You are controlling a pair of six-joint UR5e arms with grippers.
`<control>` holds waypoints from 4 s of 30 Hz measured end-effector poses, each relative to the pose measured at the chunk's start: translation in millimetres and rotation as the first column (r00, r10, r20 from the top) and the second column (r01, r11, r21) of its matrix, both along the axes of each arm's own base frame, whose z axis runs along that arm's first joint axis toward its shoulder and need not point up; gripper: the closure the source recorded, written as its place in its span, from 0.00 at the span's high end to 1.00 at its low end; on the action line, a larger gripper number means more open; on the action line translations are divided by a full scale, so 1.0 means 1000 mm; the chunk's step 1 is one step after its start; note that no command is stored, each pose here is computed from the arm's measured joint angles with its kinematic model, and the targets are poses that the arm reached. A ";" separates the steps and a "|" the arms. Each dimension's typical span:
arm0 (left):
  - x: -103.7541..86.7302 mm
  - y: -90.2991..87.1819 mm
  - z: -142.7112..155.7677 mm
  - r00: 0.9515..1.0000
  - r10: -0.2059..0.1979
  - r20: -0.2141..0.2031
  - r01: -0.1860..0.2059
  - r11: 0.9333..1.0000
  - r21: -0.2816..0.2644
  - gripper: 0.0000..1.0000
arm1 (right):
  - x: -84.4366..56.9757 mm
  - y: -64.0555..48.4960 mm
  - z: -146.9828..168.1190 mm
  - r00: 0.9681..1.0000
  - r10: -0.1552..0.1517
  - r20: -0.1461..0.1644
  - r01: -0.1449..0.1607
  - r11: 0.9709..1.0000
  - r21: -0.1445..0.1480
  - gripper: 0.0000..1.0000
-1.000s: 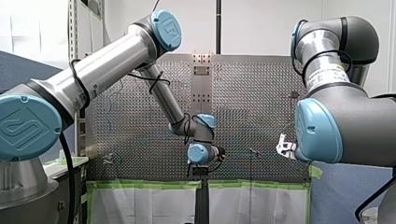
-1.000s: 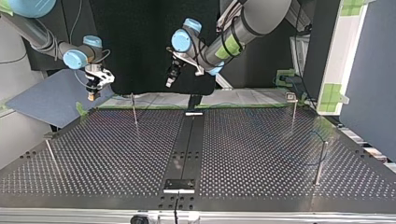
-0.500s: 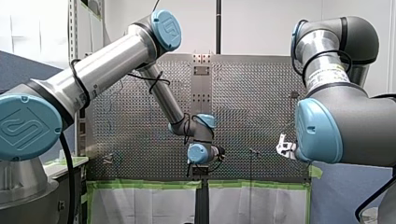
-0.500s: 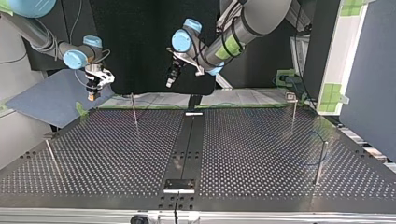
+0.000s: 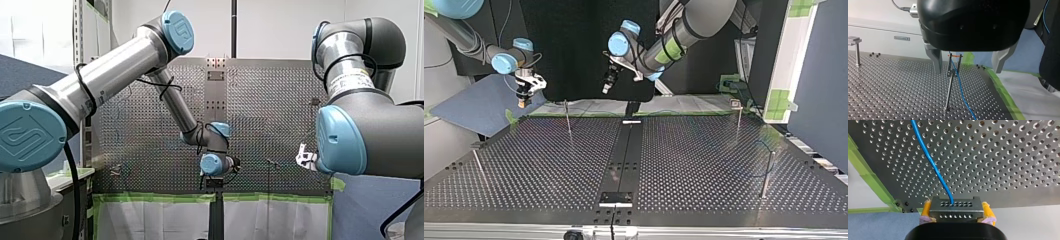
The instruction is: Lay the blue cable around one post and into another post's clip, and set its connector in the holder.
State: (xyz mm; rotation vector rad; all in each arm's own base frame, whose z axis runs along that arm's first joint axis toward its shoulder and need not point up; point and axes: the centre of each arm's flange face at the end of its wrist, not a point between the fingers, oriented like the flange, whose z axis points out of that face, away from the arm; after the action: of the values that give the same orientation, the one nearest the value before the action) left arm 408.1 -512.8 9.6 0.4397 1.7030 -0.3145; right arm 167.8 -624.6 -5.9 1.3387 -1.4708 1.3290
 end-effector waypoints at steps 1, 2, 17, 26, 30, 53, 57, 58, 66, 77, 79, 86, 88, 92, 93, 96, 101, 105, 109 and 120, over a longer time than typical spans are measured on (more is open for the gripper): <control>0.000 0.001 0.000 1.000 0.001 -0.005 -0.001 1.000 0.002 0.98 | 0.000 0.000 0.000 1.000 0.000 0.000 0.000 1.000 0.000 0.00; -0.001 0.001 -0.001 1.000 0.001 -0.010 0.000 1.000 0.005 0.98 | 0.000 0.000 0.000 1.000 0.000 0.000 0.000 1.000 0.000 0.00; -0.038 0.004 0.030 0.997 -0.075 -0.020 0.074 0.996 -0.053 0.98 | 0.000 0.000 0.000 1.000 0.000 -0.001 0.000 1.000 0.000 0.00; -0.036 0.024 0.058 0.999 -0.033 0.003 0.033 0.986 -0.164 0.98 | 0.002 0.000 0.000 1.000 0.003 0.001 -0.003 1.000 0.000 0.00; -0.039 0.032 0.070 1.000 -0.024 0.015 0.027 0.977 -0.210 0.98 | 0.002 0.000 0.000 1.000 0.007 0.002 -0.007 1.000 0.000 0.00; -0.084 0.080 0.114 1.000 -0.009 0.012 0.011 0.974 -0.225 0.98 | 0.005 0.001 0.000 1.000 0.019 0.002 -0.019 1.000 0.000 0.00; -0.092 0.088 0.120 1.000 -0.006 0.014 0.009 0.974 -0.226 0.98 | 0.006 0.001 0.000 1.000 0.019 0.002 -0.019 1.000 0.000 0.00; -0.094 0.091 0.123 1.000 -0.006 0.016 0.009 0.973 -0.229 0.98 | 0.006 0.001 0.000 1.000 0.019 0.003 -0.019 1.000 0.000 0.00; -0.111 0.107 0.137 0.999 -0.001 0.036 0.010 0.969 -0.247 0.98 | 0.007 0.002 0.000 1.000 0.021 0.002 -0.021 1.000 0.002 0.00; -0.112 0.142 0.159 0.995 0.033 0.099 0.000 0.949 -0.316 0.98 | 0.009 0.003 0.000 1.000 0.025 0.001 -0.025 1.000 0.005 0.00; -0.111 0.149 0.163 0.993 0.036 0.115 0.002 0.947 -0.321 0.98 | 0.009 0.003 0.000 1.000 0.025 0.001 -0.025 1.000 0.005 0.00; -0.109 0.172 0.172 0.986 0.076 0.151 -0.020 0.940 -0.341 0.98 | 0.010 0.003 0.000 1.000 0.026 0.000 -0.026 1.000 0.004 0.00; -0.113 0.177 0.172 0.985 0.081 0.151 -0.025 0.940 -0.341 0.98 | 0.010 0.003 0.000 1.000 0.026 0.000 -0.026 1.000 0.004 0.00; -0.122 0.185 0.165 0.988 0.084 0.134 -0.036 0.945 -0.326 0.98 | 0.010 0.003 0.000 1.000 0.026 0.000 -0.026 1.000 0.003 0.00; -0.124 0.187 0.163 0.988 0.083 0.128 -0.038 0.946 -0.321 0.98 | 0.010 0.003 0.000 1.000 0.026 0.000 -0.026 1.000 0.002 0.00; -0.133 0.193 0.155 0.991 0.082 0.108 -0.046 0.951 -0.305 0.98 | 0.010 0.003 0.000 1.000 0.026 -0.001 -0.026 1.000 0.001 0.00; -0.151 0.206 0.138 0.994 0.086 0.066 -0.066 0.963 -0.261 0.98 | 0.010 0.002 0.004 1.000 0.029 -0.009 -0.029 1.000 -0.005 0.00; -0.160 0.212 0.130 0.995 0.086 0.046 -0.072 0.967 -0.242 0.98 | 0.011 0.000 0.019 0.999 0.040 -0.019 -0.041 0.999 -0.023 0.00; -0.162 0.213 0.129 0.995 0.085 0.043 -0.073 0.968 -0.241 0.98 | 0.014 -0.001 0.038 0.998 0.052 -0.018 -0.053 0.998 -0.037 0.00; -0.162 0.213 0.129 0.995 0.085 0.043 -0.072 0.966 -0.247 0.98 | 0.023 0.003 0.094 0.998 0.056 0.003 -0.056 0.997 -0.048 0.00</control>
State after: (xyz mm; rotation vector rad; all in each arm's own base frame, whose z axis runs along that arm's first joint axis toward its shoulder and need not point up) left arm 246.3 -300.1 138.4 0.1958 1.6002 -0.4465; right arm 191.2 -622.1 88.3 1.3559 -1.4051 1.3949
